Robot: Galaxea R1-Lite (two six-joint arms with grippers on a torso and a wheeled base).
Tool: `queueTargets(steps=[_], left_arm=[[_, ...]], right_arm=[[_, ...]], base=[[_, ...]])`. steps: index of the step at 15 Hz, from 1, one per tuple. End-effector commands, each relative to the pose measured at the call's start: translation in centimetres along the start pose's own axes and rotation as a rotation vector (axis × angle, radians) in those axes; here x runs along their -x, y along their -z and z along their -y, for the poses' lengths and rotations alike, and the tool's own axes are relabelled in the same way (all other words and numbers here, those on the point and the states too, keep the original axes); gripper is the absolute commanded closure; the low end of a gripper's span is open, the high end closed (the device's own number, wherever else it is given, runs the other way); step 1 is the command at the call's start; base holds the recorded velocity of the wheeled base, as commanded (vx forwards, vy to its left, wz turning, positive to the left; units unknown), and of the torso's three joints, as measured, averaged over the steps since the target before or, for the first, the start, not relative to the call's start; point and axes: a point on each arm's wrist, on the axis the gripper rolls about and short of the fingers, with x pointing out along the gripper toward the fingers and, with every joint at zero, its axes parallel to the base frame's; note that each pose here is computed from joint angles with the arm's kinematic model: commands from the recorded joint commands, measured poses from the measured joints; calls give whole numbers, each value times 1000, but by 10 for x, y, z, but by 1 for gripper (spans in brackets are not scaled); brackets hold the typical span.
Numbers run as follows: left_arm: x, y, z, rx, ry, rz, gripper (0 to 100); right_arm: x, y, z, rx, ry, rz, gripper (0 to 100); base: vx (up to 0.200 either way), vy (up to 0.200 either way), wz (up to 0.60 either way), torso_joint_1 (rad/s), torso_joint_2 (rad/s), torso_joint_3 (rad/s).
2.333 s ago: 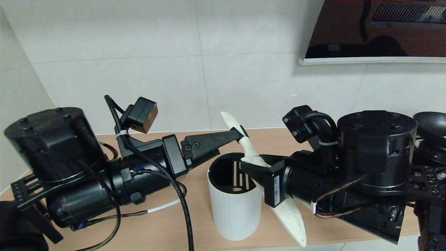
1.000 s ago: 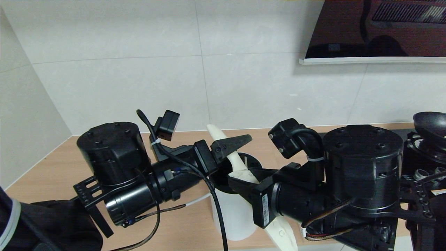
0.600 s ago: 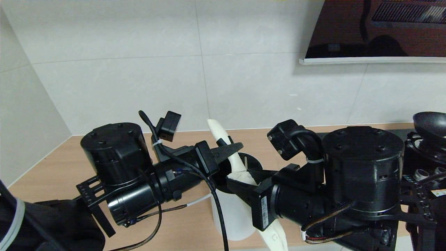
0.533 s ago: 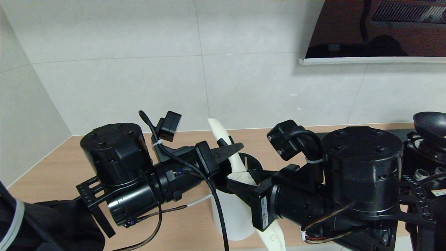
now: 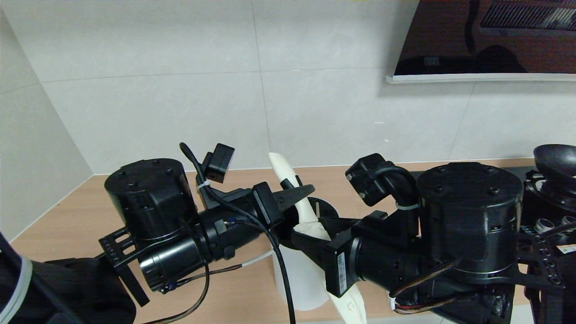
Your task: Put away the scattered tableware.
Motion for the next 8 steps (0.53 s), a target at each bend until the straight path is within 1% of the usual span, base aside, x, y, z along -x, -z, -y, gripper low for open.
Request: queueTargets(steps=[1,6,8], left_arm=[[1,-1,1,0,5,3,100],[2,-2,3,-3,11,10,100],[-1,-8,9,-10,10,37,100]], right_arm=[[0,0,0,0,1,-1,0],[1,0,1,-1,3,-1,0],[4,-5,8,-7,23,17,0]], base=[[0,0,0,0,0,0],[0,0,0,0,0,0],[0,0,0,0,0,0]])
